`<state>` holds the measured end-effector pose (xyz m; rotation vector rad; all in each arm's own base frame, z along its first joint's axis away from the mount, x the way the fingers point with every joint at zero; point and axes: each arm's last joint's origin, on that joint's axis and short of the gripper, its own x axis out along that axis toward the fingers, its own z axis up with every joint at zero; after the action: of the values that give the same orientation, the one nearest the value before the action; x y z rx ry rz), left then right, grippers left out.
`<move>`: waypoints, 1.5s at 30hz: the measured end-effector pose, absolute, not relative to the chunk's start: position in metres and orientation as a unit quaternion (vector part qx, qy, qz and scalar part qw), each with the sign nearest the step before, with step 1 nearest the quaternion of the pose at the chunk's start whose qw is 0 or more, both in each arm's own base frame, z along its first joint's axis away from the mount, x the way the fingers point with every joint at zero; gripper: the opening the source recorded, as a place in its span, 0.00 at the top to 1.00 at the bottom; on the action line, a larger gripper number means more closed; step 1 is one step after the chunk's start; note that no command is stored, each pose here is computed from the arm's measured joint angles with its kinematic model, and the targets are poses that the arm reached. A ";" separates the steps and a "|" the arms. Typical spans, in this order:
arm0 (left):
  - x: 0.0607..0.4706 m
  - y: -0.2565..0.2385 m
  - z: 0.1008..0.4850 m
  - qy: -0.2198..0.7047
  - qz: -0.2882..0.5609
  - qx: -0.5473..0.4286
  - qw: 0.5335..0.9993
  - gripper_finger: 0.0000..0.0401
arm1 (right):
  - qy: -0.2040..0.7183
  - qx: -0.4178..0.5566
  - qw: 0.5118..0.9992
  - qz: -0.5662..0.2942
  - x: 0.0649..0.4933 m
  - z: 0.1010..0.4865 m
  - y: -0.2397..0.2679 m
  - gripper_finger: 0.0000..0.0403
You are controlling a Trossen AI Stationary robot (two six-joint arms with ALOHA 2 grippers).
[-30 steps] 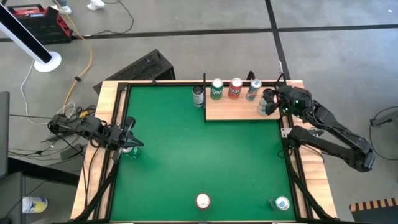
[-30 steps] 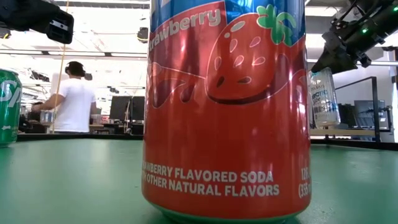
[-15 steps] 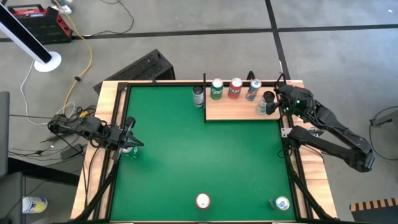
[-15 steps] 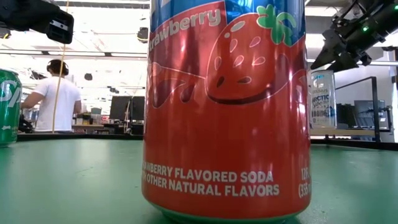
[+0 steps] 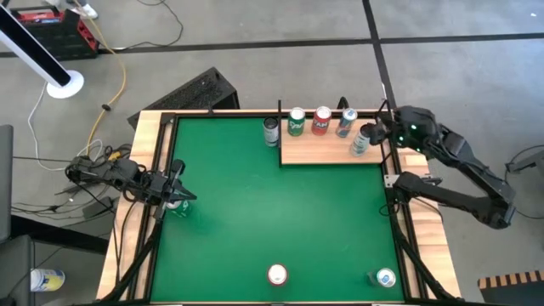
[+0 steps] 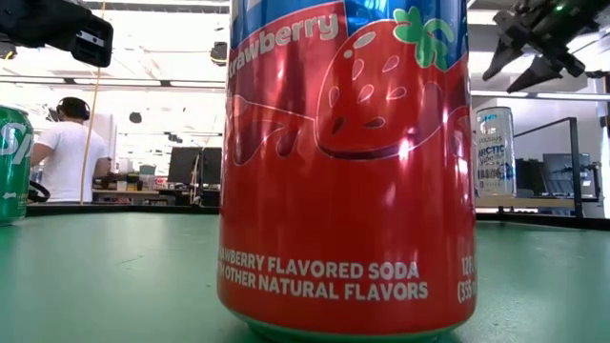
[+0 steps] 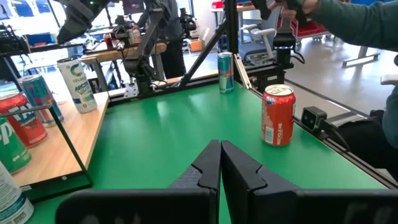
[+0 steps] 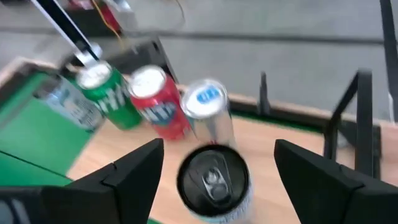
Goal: Place canned beverage on shelf
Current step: Put the bottom white and blue soda can on the shelf
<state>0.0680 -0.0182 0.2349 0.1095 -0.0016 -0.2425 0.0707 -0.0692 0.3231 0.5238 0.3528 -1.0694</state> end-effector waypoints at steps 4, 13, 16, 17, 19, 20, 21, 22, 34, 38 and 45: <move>0.068 -0.018 0.235 -0.001 -0.121 0.055 0.991 1.00 | 0.202 0.269 0.797 -0.502 0.083 0.325 -0.076 0.19; 0.068 -0.018 0.235 -0.001 -0.121 0.055 0.991 1.00 | 0.294 0.295 0.763 -0.495 0.098 0.355 -0.085 0.19; 0.068 -0.018 0.235 -0.001 -0.121 0.055 0.991 1.00 | 0.342 0.300 0.738 -0.499 0.103 0.364 -0.089 0.19; 0.068 -0.018 0.235 -0.001 -0.121 0.055 0.991 1.00 | 0.355 0.302 0.730 -0.500 0.104 0.367 -0.091 0.19; 0.068 -0.018 0.235 -0.001 -0.121 0.055 0.991 1.00 | 0.376 0.306 0.715 -0.504 0.108 0.371 -0.096 0.19; 0.068 -0.018 0.235 -0.001 -0.121 0.055 0.991 1.00 | 0.387 0.308 0.706 -0.507 0.110 0.371 -0.099 0.19; 0.068 -0.018 0.235 -0.001 -0.121 0.055 0.991 1.00 | 0.397 0.310 0.698 -0.509 0.113 0.372 -0.103 0.19; 0.068 -0.018 0.235 -0.001 -0.121 0.055 0.991 1.00 | 0.404 0.312 0.692 -0.510 0.115 0.372 -0.106 0.19; 0.068 -0.018 0.235 -0.001 -0.121 0.055 0.991 1.00 | 0.494 0.321 0.648 -0.483 0.149 0.350 -0.134 0.09; 0.068 -0.018 0.235 -0.001 -0.125 0.055 0.991 1.00 | 0.515 0.317 0.638 -0.477 0.152 0.346 -0.137 0.04; 0.068 -0.018 0.235 -0.001 -0.125 0.055 0.991 1.00 | 0.526 0.316 0.632 -0.474 0.152 0.344 -0.137 0.01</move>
<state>0.0680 -0.0184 0.2350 0.1098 -0.0025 -0.2518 0.1520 -0.1367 0.3438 0.7227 1.2036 -1.0854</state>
